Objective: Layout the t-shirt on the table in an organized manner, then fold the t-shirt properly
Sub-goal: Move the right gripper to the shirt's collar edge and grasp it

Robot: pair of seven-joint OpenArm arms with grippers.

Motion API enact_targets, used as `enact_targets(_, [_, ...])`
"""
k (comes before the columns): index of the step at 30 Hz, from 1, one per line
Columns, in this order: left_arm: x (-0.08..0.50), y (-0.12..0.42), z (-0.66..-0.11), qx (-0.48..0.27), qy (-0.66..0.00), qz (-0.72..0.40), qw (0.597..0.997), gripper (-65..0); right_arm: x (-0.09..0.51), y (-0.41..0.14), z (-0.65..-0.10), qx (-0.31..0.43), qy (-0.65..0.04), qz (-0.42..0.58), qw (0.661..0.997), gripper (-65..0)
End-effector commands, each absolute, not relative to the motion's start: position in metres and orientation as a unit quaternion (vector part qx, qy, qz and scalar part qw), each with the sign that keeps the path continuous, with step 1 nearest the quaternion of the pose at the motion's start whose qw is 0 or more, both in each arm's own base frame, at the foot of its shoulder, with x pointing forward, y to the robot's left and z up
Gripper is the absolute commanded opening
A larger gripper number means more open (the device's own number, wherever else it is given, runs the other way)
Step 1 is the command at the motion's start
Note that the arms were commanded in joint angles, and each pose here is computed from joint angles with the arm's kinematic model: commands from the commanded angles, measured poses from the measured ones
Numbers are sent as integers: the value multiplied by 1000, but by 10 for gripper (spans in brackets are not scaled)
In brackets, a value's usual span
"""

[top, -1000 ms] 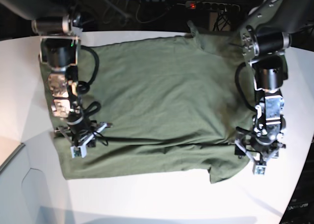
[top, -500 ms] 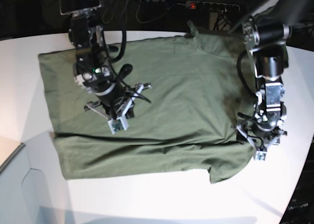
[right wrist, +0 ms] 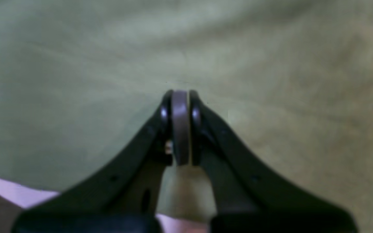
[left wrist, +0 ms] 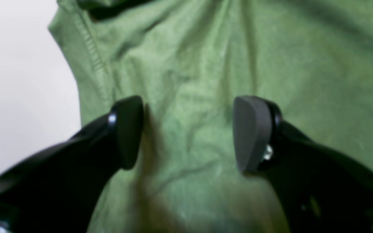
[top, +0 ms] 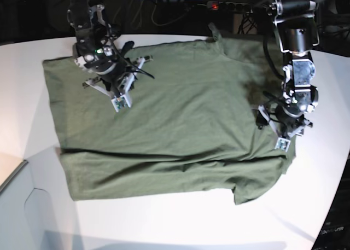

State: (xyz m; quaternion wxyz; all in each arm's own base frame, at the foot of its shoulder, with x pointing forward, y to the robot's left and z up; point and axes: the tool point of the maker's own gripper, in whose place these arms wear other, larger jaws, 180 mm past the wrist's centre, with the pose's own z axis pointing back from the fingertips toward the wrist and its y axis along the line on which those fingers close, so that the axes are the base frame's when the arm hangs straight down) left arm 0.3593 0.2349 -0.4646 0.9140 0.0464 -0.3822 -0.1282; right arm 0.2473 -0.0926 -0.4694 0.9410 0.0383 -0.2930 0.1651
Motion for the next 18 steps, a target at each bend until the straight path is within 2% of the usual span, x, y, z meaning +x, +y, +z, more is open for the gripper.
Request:
enact_targets(1, [358, 243, -463, 60, -373, -134, 916, -233, 262, -96, -463, 37, -312, 160, 936, -650])
enact_targets(11, [296, 236, -506, 44, -315, -136, 938, -233, 329, -126, -490, 26, -317, 142, 937, -650])
enact_targets(18, [271, 173, -502, 5, -333, -150, 931, -233, 420, -123, -473, 44, -369, 121, 920, -650])
